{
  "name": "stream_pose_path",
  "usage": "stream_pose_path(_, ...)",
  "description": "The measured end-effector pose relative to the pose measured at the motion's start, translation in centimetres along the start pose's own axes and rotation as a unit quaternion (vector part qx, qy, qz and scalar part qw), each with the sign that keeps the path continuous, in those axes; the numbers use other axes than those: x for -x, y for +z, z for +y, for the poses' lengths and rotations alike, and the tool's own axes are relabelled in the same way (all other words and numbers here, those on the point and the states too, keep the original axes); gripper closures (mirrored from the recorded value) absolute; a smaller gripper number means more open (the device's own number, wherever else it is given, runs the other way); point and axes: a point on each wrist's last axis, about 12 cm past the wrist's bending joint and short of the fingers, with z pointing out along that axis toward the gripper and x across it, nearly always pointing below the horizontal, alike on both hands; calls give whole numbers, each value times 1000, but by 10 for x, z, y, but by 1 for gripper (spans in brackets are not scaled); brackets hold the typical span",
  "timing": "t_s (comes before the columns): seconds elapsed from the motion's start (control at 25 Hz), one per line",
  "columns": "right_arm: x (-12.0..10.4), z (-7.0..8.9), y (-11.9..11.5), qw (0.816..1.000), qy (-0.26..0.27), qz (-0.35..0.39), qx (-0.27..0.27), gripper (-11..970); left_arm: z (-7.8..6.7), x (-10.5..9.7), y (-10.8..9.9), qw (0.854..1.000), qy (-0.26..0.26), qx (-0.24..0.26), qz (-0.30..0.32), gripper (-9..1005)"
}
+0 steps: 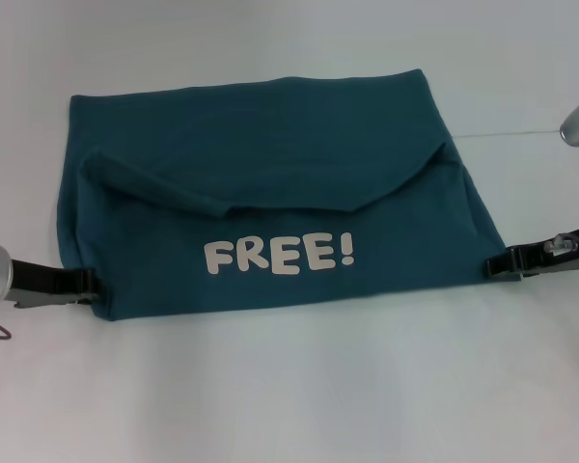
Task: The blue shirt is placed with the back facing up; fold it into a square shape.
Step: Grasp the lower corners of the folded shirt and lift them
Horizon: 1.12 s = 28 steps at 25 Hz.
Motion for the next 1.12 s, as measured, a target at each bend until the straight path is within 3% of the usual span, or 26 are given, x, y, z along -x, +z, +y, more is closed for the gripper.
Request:
stream_pose_path(0.64,1,1,7,1000,-5,6,-12,349,-2,-3,2,1000,1,-3,3,875)
stream_pose_path(1.12,4,1,8,1000,-10,-11,-14,569,-2,-6,3,1000,4,-5,4,876)
